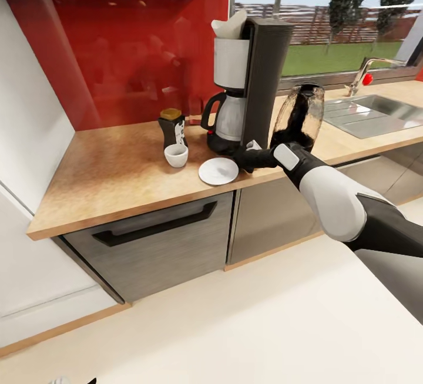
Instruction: Set up a coffee station on the kitchen countertop: keep the coffee maker on the countertop, move the bottle of coffee from the kitchen shelf to the counter next to the coffee maker, place a paper coffee filter on top of the coffee maker, put the saucer next to the coffee maker with the coffee cup on the saucer, and place the electric kettle next to the coffee maker.
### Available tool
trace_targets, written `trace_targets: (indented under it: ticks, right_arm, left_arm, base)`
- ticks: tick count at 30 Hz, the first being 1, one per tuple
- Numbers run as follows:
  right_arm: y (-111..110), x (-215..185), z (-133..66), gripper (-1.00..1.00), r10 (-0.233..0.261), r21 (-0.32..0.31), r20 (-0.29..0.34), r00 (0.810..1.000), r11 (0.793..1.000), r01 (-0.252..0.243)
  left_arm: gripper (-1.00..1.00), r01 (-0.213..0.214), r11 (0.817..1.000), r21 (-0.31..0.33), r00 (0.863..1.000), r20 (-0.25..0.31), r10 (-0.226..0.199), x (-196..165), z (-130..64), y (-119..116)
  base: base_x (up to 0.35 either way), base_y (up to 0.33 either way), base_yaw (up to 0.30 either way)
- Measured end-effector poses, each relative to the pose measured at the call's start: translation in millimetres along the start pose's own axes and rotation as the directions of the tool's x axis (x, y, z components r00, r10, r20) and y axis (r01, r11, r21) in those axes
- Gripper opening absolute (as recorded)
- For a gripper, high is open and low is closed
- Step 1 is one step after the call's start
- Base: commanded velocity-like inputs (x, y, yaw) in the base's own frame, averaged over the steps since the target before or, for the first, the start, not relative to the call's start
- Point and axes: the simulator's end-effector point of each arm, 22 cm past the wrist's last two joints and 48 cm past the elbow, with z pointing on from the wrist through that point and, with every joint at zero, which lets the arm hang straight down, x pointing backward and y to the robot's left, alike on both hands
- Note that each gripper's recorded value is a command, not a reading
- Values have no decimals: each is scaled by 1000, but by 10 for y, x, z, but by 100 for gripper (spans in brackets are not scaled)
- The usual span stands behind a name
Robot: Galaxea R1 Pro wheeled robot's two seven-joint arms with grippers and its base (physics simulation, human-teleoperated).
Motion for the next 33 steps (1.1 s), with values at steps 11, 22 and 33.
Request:
trace_targets:
  ticks: [11,22,33]
  right_arm:
    - [-1,1,2,100,0,0,-1,1000,1000,0]
    - [10,-9,2,100,6,-6,3,1000,1000,-6]
    - [-26,-24,-19,100,6,0,6,1000,1000,-6]
  left_arm:
    - [100,0,1000,-1,1000,0,0,-2,0,4]
    - [100,0,1000,-1,1000,1,0,-3,2,2]
    - [100,-1,1000,-1,1000,0,1,-2,3,2]
  base:
    - [86,58,0]
    - [-63,-28,0]
    - [-69,-55,0]
